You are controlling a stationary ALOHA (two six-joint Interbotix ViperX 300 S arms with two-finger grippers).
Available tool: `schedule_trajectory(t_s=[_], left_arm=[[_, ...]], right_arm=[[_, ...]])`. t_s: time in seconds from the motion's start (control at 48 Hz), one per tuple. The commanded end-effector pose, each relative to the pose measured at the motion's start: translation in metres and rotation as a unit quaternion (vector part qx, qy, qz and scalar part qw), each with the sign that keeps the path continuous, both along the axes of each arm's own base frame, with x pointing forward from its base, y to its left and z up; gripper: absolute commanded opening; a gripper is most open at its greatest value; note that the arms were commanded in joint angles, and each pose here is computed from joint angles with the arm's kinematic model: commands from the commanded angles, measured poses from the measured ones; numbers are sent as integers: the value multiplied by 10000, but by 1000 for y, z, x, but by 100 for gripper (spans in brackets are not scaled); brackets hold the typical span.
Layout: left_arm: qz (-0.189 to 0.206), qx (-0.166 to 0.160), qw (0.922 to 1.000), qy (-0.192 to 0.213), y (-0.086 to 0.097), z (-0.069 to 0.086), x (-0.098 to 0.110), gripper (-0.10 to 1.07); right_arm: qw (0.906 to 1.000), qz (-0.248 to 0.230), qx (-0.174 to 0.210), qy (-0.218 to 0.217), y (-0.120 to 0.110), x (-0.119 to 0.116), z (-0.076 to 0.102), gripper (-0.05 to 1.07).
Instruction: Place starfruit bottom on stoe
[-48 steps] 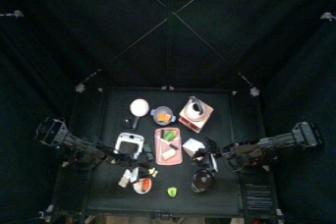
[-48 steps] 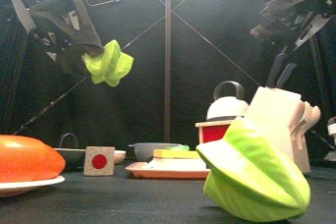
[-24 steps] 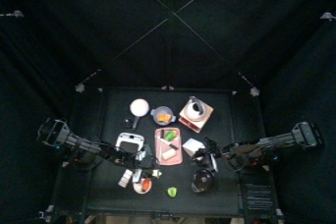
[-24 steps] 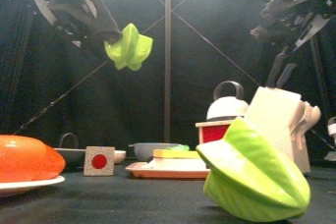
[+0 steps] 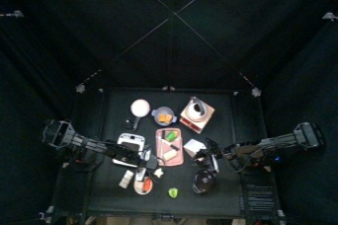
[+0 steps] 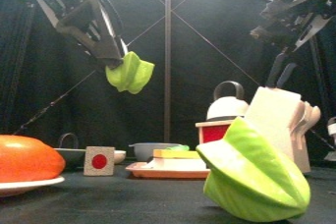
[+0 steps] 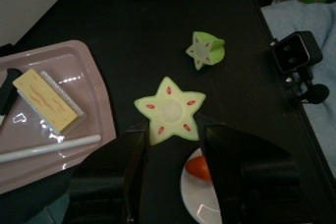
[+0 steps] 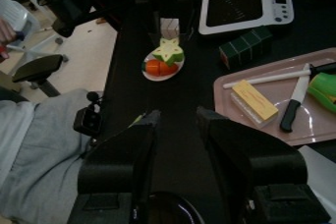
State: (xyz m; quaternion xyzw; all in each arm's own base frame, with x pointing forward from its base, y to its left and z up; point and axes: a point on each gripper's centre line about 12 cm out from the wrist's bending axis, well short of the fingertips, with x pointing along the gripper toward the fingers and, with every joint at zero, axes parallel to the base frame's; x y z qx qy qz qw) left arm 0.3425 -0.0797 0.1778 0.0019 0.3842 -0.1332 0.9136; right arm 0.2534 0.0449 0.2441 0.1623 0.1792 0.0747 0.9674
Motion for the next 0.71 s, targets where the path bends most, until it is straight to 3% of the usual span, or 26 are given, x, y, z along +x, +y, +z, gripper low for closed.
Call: schedule_trajectory(t_s=[0.0,0.125,0.25,0.333,0.438,0.542,0.688], left_arm=[[101,-137,9997,-158,2,13,-4,69],[359,-399,9985,-49,7,12,-10,69],[421,-613,9963,419,8,3,-13,68],[350,-592,9954,673,6,-2,-14,68],[245,-410,9953,837,4,-1,-11,68],[190,-5,9942,1061,5,5,-8,68],[419,558,9878,1391,6,10,-9,68]], right_arm=[[9999,3,64,-83,1,1,5,75],[9999,-24,104,-70,0,2,5,75],[9999,-27,108,-47,0,3,4,75],[9999,-31,112,-23,0,3,3,75],[9999,-28,103,-9,1,4,2,75],[9999,-31,108,0,0,4,2,75],[9999,-31,108,0,0,4,2,75]])
